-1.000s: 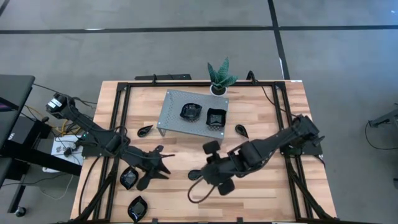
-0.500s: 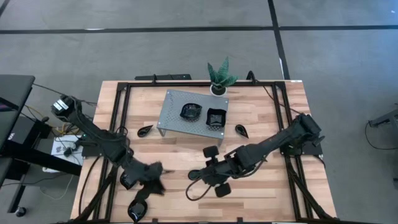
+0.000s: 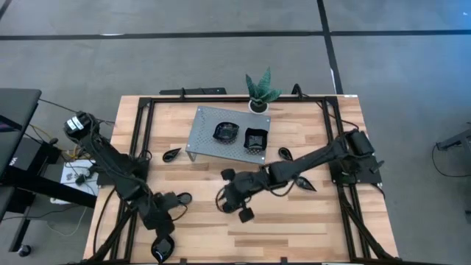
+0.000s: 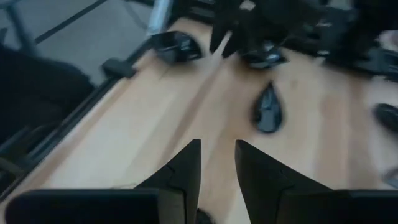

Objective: Pick & Place Mini shaped plates
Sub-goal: Stack the leaf shaped plate on top of the leaf shaped plates on the shelf

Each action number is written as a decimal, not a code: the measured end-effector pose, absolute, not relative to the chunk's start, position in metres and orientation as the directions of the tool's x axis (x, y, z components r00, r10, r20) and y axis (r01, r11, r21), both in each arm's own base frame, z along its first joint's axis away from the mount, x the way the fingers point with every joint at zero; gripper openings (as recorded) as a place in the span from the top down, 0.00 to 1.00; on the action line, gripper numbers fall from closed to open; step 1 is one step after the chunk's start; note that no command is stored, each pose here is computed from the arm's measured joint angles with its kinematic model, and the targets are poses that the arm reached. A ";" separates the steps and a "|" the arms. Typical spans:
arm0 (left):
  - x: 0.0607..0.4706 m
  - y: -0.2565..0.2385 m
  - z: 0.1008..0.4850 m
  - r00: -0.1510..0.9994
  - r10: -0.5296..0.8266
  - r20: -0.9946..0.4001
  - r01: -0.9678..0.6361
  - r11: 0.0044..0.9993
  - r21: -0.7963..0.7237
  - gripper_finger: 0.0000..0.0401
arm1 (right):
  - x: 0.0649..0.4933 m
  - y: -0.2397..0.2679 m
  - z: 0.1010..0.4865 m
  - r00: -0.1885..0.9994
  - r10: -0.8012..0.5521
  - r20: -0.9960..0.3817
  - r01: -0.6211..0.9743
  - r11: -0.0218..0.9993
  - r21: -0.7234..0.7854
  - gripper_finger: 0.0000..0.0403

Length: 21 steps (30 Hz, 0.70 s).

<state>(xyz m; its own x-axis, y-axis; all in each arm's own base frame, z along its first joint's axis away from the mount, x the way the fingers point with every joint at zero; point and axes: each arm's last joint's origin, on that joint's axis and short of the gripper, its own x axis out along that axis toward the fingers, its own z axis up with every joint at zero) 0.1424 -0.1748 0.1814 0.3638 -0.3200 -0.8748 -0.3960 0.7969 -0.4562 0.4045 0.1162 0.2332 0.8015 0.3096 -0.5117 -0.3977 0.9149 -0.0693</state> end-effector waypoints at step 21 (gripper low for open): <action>0.131 -0.161 0.155 0.146 -0.068 -0.987 -0.682 0.715 -0.150 0.75 | 0.404 0.109 0.230 0.787 0.285 -0.546 -0.354 0.935 -0.023 0.77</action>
<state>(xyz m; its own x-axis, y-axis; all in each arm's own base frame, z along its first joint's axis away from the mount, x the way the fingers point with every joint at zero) 0.1312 -0.1613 0.1545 0.1459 -0.0680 -0.9870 -0.6824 0.7154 -0.1501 0.4042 0.1094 0.2298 0.7875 0.2853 -0.5463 -0.3545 0.9348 -0.0227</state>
